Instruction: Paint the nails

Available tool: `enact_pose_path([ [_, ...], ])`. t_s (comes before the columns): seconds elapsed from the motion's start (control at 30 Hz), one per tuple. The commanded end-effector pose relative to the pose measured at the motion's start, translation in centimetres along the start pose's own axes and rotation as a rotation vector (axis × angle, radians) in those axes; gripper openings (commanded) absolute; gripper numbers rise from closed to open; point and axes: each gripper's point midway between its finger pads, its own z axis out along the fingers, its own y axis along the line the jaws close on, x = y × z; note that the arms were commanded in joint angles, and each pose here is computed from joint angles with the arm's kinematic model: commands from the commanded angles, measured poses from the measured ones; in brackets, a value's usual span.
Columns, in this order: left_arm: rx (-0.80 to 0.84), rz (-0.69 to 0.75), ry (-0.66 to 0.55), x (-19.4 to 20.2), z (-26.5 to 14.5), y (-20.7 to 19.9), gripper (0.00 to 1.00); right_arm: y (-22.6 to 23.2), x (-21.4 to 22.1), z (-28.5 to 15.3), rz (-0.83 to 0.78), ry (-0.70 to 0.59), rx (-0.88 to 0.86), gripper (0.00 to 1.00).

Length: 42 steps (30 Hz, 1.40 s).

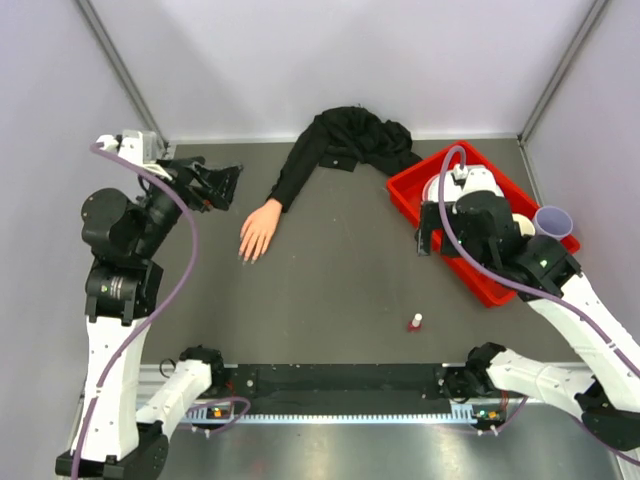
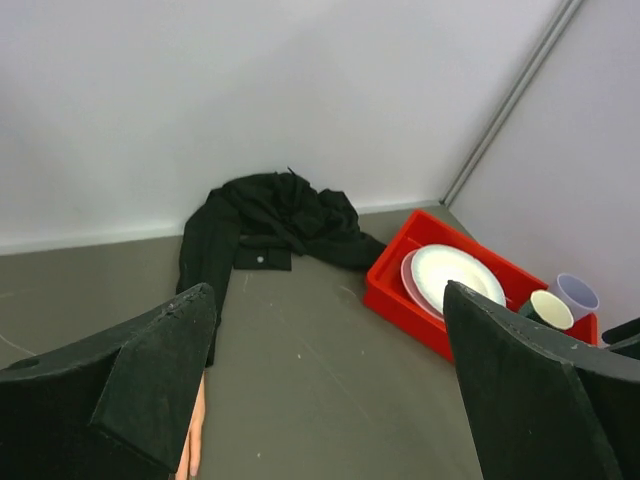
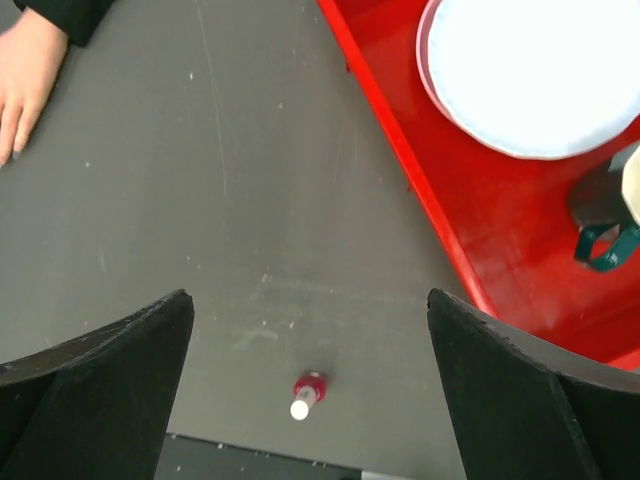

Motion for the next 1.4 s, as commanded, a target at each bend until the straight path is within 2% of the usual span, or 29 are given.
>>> enact_pose_path([
  [0.0,0.097,0.003,0.071,2.7,0.7,-0.8,0.99,-0.1,1.1,-0.3,0.058,0.071,0.013,0.99],
  [0.03,0.184,-0.008,0.115,3.9,0.8,-2.0,0.97,0.2,1.5,-0.1,0.055,0.095,0.002,0.99],
  [0.07,0.243,-0.023,0.140,4.8,1.1,-2.7,0.90,0.4,1.7,-0.2,0.055,0.107,-0.004,0.99],
  [0.13,0.343,-0.133,0.251,8.9,1.7,-3.8,0.85,0.8,2.0,-0.1,0.059,0.121,-0.028,0.99],
  [0.2,0.370,-0.159,0.273,12.4,2.1,-4.2,0.85,0.9,2.0,-0.2,0.081,0.105,-0.037,0.99],
  [0.23,0.441,-0.144,0.290,14.1,1.6,-6.7,0.85,0.8,2.3,-0.2,0.082,0.108,-0.034,0.99],
  [0.3,0.412,-0.076,0.272,17.9,1.8,-7.0,0.86,0.8,2.4,-0.2,0.086,0.111,-0.039,0.99],
  [0.33,0.484,-0.062,0.293,19.9,0.8,-9.5,0.86,1.1,2.7,-0.2,0.086,0.121,-0.050,0.99],
  [0.37,0.464,-0.036,0.289,21.5,0.8,-9.6,0.85,1.2,2.7,-0.1,0.084,0.122,-0.057,0.99],
  [0.4,0.471,-0.028,0.341,24.9,0.1,-9.7,0.83,1.3,2.7,-0.1,0.084,0.125,-0.061,0.99],
  [0.43,0.553,-0.021,0.327,25.9,-0.8,-12.3,0.77,1.3,2.7,-0.1,0.085,0.125,-0.065,0.99],
  [0.47,0.572,0.007,0.315,27.0,-1.1,-13.0,0.75,1.4,2.6,-0.2,0.084,0.123,-0.068,0.99],
  [0.5,0.542,0.032,0.359,30.5,-1.6,-12.4,0.75,1.4,2.6,-0.4,0.084,0.121,-0.075,0.99],
  [0.53,0.598,0.035,0.319,30.7,-2.4,-14.7,0.75,1.4,2.7,-0.4,0.083,0.117,-0.080,0.99],
  [0.57,0.604,0.077,0.363,33.6,-3.0,-14.7,0.75,1.3,2.7,-0.5,0.085,0.111,-0.081,0.99],
  [0.6,0.635,0.099,0.366,34.6,-3.8,-15.9,0.75,1.2,2.9,-0.6,0.086,0.103,-0.086,0.99],
  [0.63,0.650,0.098,0.314,34.3,-3.6,-16.8,0.75,1.2,2.8,-0.7,0.089,0.092,-0.092,0.99],
  [0.67,0.659,0.128,0.356,36.9,-4.2,-16.6,0.76,1.2,2.9,-0.7,0.091,0.088,-0.093,0.99],
  [0.73,0.723,0.112,0.302,37.1,-4.4,-18.2,0.77,1.1,2.9,-0.9,0.091,0.082,-0.095,0.99],
  [0.77,0.757,0.136,0.340,39.2,-4.8,-18.6,0.76,1.1,3.0,-0.8,0.090,0.084,-0.099,0.99],
  [0.9,0.897,0.121,0.359,42.1,-5.1,-21.4,0.76,1.1,3.1,-1.2,0.089,0.090,-0.107,0.99],
  [0.97,0.927,0.084,0.359,42.5,-4.8,-22.5,0.68,0.8,4.0,-1.3,0.101,0.122,-0.091,0.99],
  [1.03,0.926,0.020,0.330,41.7,-4.9,-22.8,0.68,0.3,5.6,-1.0,0.164,0.189,-0.032,0.99],
  [1.07,0.927,0.006,0.323,41.5,-5.3,-22.5,0.69,-0.5,8.0,-0.9,0.160,0.304,0.037,0.98],
  [1.1,0.928,0.003,0.339,41.6,-5.5,-22.5,0.70,-0.6,9.1,-1.0,0.176,0.357,0.066,0.97],
  [1.23,0.944,0.001,0.395,41.0,-6.4,-22.4,0.70,1.2,14.3,-1.6,0.135,0.533,0.076,0.94],
  [1.27,0.933,-0.003,0.377,40.1,-6.5,-22.2,0.69,1.0,16.0,-1.6,0.126,0.576,0.088,0.86],
  [1.33,0.911,0.007,0.403,40.1,-6.9,-21.5,0.68,1.4,17.3,-1.4,0.146,0.595,0.070,0.78],
  [1.37,0.910,0.007,0.387,39.2,-7.1,-21.3,0.67,1.4,18.4,-1.1,0.146,0.615,0.062,0.69],
])
